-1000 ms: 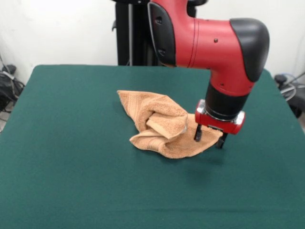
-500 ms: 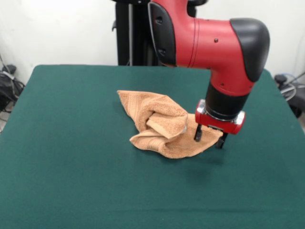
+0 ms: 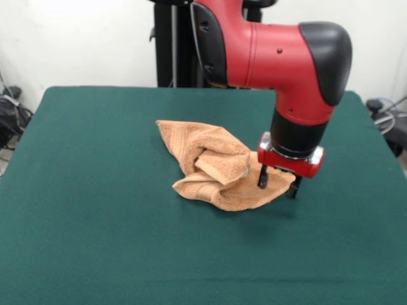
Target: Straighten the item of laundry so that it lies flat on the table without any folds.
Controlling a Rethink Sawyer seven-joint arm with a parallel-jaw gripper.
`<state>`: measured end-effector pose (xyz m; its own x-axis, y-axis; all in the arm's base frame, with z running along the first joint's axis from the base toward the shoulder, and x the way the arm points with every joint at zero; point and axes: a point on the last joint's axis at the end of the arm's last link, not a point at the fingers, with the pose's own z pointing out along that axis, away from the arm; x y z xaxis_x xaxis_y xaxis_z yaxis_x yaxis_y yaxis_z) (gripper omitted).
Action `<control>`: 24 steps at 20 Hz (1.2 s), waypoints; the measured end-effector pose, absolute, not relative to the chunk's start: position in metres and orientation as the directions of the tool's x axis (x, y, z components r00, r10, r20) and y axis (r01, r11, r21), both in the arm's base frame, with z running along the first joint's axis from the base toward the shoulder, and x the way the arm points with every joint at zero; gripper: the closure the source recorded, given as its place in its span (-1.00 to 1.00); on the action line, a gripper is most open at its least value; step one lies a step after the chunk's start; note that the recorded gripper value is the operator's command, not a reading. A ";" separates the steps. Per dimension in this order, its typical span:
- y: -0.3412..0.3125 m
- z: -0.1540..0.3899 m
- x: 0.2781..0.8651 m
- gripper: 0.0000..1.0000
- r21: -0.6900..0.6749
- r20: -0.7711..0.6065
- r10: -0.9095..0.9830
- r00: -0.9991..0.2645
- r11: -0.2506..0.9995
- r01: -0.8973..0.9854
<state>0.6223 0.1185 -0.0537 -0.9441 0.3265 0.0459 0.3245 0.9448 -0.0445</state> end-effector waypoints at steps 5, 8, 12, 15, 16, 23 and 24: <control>0.103 -0.052 0.625 -1.00 -0.003 0.036 0.366 -0.930 0.930 0.366; 0.094 -0.052 0.626 -1.00 0.008 0.027 0.376 -0.926 0.926 0.376; 0.087 -0.052 0.626 -1.00 0.017 0.012 0.384 -0.923 0.923 0.384; 0.083 -0.052 0.626 -1.00 0.021 0.003 0.386 -0.923 0.922 0.385; 0.083 -0.052 0.626 -1.00 0.023 0.002 0.384 -0.924 0.923 0.384; 0.082 -0.052 0.625 -1.00 0.032 0.003 0.372 -0.928 0.928 0.372; 0.082 -0.052 0.626 -1.00 0.034 0.003 0.371 -0.928 0.928 0.371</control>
<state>0.6256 0.0819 -0.0523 -0.9285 0.3714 0.0035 0.3713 0.9279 0.0335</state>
